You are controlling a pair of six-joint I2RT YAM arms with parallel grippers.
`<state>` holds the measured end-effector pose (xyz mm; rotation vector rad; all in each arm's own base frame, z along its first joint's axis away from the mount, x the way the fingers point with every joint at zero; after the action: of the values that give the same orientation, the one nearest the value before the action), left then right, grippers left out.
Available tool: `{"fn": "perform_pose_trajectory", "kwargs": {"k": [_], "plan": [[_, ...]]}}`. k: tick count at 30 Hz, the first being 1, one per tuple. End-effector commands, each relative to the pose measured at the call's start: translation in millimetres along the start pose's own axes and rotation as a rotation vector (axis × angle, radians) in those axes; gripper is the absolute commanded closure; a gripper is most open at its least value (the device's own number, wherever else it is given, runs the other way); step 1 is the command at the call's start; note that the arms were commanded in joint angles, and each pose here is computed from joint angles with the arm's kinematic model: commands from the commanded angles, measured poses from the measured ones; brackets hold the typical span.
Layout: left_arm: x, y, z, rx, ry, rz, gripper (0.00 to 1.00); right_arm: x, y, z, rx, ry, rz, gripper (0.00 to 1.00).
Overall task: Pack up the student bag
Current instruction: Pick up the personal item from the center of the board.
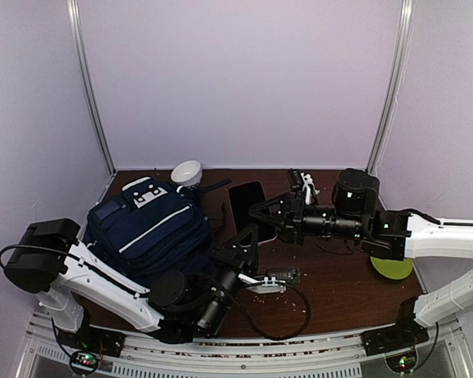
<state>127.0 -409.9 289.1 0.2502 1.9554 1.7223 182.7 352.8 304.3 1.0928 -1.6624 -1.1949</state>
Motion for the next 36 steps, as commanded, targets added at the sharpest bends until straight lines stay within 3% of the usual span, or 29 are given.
{"fn": "perform_pose_trajectory", "kwargs": {"k": [1, 18, 25, 26, 30, 33, 34, 36], "plan": [[2, 37, 4, 0.124, -0.007, -0.093, 1.00, 0, 26, -9, -0.001, -0.024, -0.098, 0.64], [3, 38, 4, 0.134, -0.007, -0.091, 1.00, 9, 15, -11, -0.050, -0.067, -0.127, 0.83], [2, 36, 3, 0.125, -0.001, -0.087, 1.00, 10, 19, -12, -0.046, -0.064, -0.128, 0.99], [2, 36, 2, 0.124, 0.001, -0.087, 0.96, 10, 19, -11, -0.046, -0.064, -0.128, 1.00], [1, 35, 4, 0.125, 0.013, -0.081, 0.44, 10, 22, -13, -0.040, -0.071, -0.132, 1.00], [1, 34, 7, 0.147, 0.032, -0.074, 0.11, 13, 28, -20, -0.027, -0.100, -0.141, 1.00], [1, 36, 10, 0.168, 0.042, -0.074, 0.04, 14, 30, -24, -0.023, -0.119, -0.143, 1.00], [-1, 42, 17, 0.222, 0.075, -0.072, 0.02, 17, 37, -36, -0.004, -0.168, -0.143, 1.00]]}}
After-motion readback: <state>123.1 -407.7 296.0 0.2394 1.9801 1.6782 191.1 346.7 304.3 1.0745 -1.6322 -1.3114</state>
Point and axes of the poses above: each gripper's point midway between its finger pads, its own x axis back along the fingers, its own y axis along the line the jaws close on, z = x × y, the point moved 2 cm from there along x, back along the fingers, and after that the axes turned 4 degrees about -x, right-handed, at the moved point
